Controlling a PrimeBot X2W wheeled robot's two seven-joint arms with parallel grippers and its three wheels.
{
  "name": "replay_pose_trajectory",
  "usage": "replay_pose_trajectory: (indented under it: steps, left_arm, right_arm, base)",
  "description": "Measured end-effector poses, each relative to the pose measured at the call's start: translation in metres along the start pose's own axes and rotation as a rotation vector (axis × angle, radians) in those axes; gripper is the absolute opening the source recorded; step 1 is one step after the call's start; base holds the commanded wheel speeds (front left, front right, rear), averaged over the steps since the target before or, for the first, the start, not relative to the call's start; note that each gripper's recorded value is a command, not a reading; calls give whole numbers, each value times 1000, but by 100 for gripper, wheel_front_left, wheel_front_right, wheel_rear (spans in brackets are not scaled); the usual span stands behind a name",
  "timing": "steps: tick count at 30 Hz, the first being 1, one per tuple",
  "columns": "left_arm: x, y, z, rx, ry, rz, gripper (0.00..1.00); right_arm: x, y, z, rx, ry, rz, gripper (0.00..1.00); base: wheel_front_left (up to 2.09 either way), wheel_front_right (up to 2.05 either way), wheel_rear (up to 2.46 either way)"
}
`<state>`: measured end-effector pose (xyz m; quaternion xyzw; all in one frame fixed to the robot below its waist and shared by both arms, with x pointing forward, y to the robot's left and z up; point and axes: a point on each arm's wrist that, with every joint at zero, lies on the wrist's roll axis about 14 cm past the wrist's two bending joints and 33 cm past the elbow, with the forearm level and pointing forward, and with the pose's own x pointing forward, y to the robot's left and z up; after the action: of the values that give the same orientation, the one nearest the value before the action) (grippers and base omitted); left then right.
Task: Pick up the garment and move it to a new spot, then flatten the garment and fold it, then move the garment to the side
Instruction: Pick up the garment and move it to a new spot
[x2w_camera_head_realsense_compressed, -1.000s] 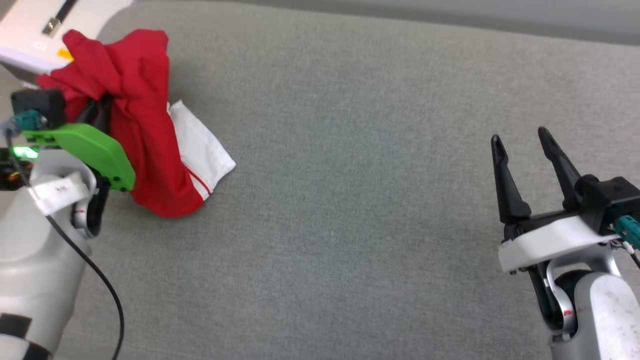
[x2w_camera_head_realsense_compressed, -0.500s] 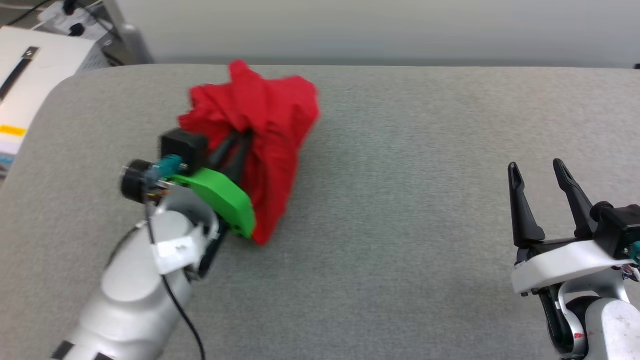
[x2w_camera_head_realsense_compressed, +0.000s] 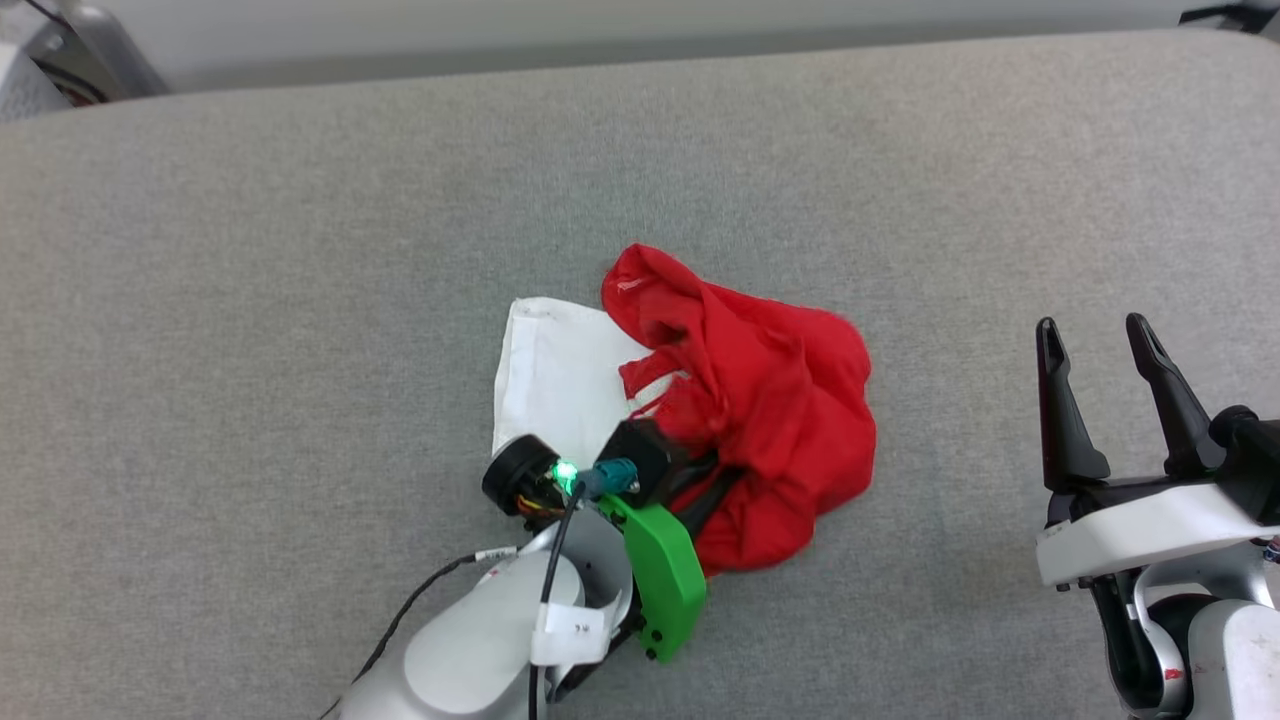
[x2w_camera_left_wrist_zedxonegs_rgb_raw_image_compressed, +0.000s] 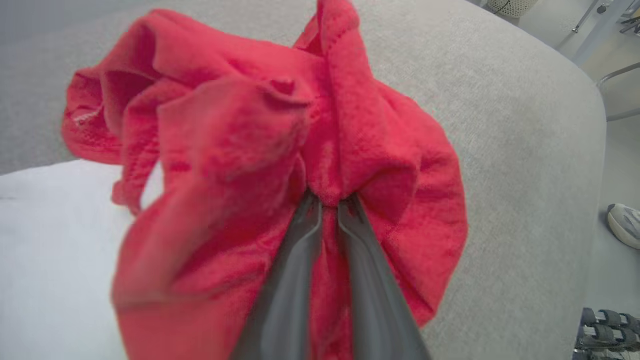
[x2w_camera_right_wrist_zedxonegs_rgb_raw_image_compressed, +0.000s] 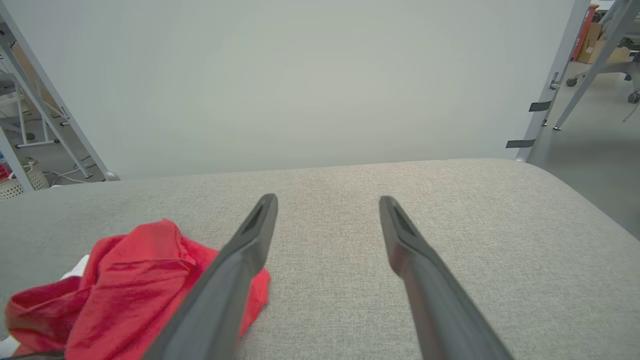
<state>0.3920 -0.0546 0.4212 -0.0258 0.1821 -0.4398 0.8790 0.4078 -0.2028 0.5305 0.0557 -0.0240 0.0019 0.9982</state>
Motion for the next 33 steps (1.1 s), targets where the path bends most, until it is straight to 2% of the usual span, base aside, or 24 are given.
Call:
replay_pose_trajectory:
  steps: [2, 3, 4, 5, 12, 18, 26, 33]
  left_arm:
    - [2, 0, -15, 5, 36, -11, 0]
    - [3, -1, -19, 7, 40, -16, 33]
    - [4, -2, -20, 8, 31, -19, 54]
    - [5, -2, -19, 11, 20, -20, 100]
    - [-3, 3, 11, 37, -135, 57, 100]
    - [-31, 12, 54, 29, -299, 191, 100]
    - [-91, 52, 99, 0, -479, 434, 100]
    - [-142, 85, 100, -15, -533, 614, 100]
  right_arm:
    - [3, 0, -7, 0, 16, 0, 100]
    - [5, 0, -10, 0, 24, 1, 100]
    - [6, 0, -12, 1, 29, 1, 100]
    - [7, 1, -14, 1, 32, 3, 100]
    - [7, 8, -11, 7, 25, 23, 100]
    - [-6, 16, 1, 13, 7, 44, 100]
    - [-17, 29, 12, 9, -6, 82, 100]
    - [-24, 39, 13, 11, 2, 110, 100]
  base:
    - [0, 0, 0]
    - [0, 0, 0]
    - [0, 0, 0]
    - [0, 0, 0]
    - [0, 0, 0]
    - [0, 0, 0]
    - [0, 0, 0]
    - [0, 0, 0]
